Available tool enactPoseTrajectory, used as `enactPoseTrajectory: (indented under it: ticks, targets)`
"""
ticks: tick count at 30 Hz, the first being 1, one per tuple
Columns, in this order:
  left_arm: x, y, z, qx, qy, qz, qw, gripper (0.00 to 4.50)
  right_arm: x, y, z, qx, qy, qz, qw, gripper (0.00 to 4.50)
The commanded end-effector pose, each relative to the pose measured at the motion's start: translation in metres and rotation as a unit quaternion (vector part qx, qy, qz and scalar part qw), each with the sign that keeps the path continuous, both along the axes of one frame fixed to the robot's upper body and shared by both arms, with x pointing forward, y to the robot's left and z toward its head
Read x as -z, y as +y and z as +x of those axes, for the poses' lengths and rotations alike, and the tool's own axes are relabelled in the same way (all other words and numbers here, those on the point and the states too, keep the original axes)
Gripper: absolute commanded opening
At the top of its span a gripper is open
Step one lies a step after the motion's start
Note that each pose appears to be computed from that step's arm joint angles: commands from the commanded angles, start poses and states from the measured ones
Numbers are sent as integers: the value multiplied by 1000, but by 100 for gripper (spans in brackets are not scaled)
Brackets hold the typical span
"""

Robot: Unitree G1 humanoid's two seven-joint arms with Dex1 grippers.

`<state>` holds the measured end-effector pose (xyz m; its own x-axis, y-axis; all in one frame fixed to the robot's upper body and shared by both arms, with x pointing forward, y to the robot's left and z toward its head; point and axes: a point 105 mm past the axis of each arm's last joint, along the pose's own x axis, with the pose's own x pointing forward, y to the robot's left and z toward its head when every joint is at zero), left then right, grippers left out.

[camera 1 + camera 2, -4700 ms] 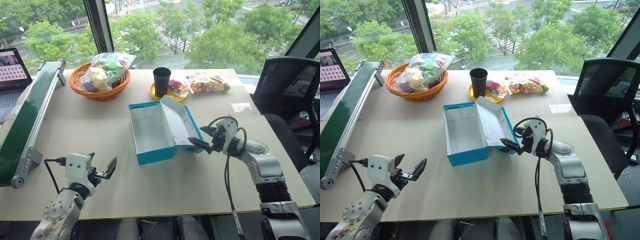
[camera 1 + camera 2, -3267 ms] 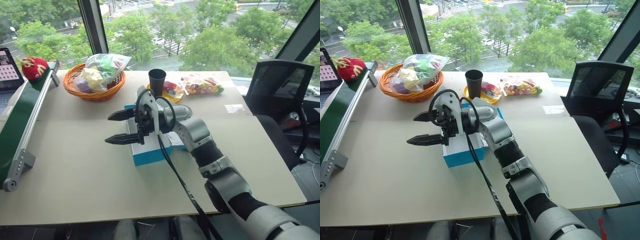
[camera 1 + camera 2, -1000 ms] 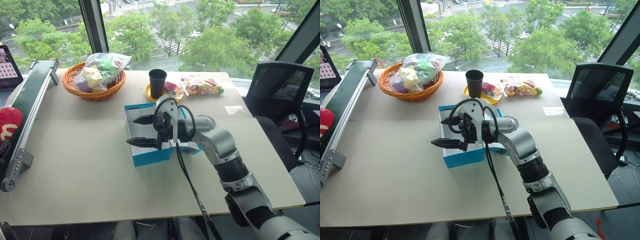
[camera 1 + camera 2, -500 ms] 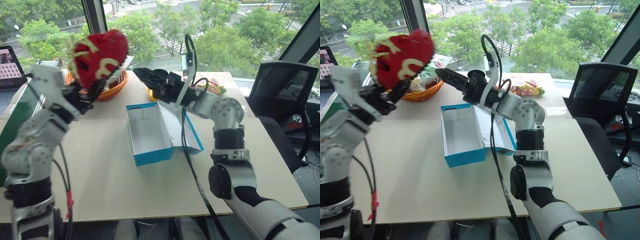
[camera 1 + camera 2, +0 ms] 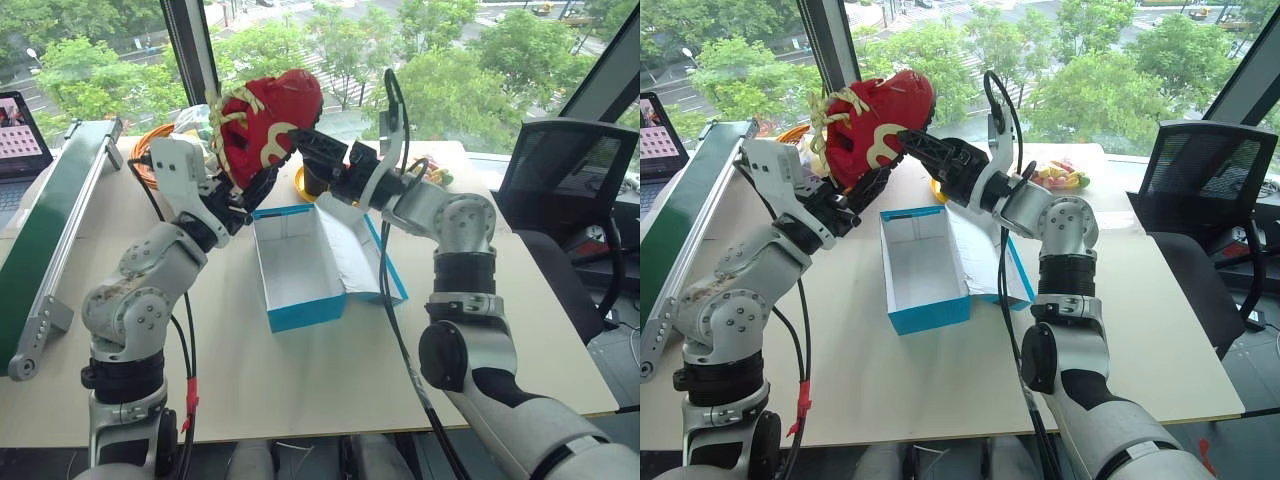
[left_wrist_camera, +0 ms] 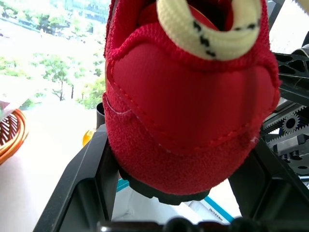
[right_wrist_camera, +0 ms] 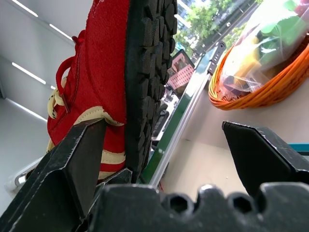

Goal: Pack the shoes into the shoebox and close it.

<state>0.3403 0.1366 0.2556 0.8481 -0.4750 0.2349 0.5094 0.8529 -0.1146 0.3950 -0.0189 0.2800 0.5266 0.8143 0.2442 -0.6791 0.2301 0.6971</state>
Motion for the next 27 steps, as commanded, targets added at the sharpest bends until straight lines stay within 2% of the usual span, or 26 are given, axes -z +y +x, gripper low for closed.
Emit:
enactPoseTrajectory:
  ticks: [1, 3, 6, 15, 16, 17, 20, 23, 27]
  targets:
    - [-2, -16, -11, 33, -15, 13, 999, 269, -50, -18, -5, 19, -68, 50, 996, 450]
    - [-2, -18, -10, 35, -15, 11, 999, 269, -51, -17, -4, 20, -69, 49, 996, 450]
    - [-1, -27, -11, 44, -14, 6, 999, 269, -52, -14, -5, 17, -70, 51, 996, 376]
    - [-5, -24, -14, 33, -15, 0, 999, 269, -44, -9, -6, 12, -62, 44, 997, 83]
    - [-5, -21, -15, 35, -10, -11, 999, 316, -43, -9, -5, 13, -61, 41, 997, 53]
    - [-6, -21, -19, 51, -5, -36, 998, 363, -42, -9, -4, 15, -61, 38, 997, 45]
    - [-8, -17, -24, 48, -5, -35, 998, 450, -41, -10, -1, 23, -64, 28, 997, 40]
    - [-4, 4, -28, 14, 9, -32, 999, 450, -49, -23, 12, 72, -87, 8, 994, 39]
    - [15, 41, -48, -22, 44, 43, 998, 450, -57, -34, 27, 121, -165, -116, 972, 39]
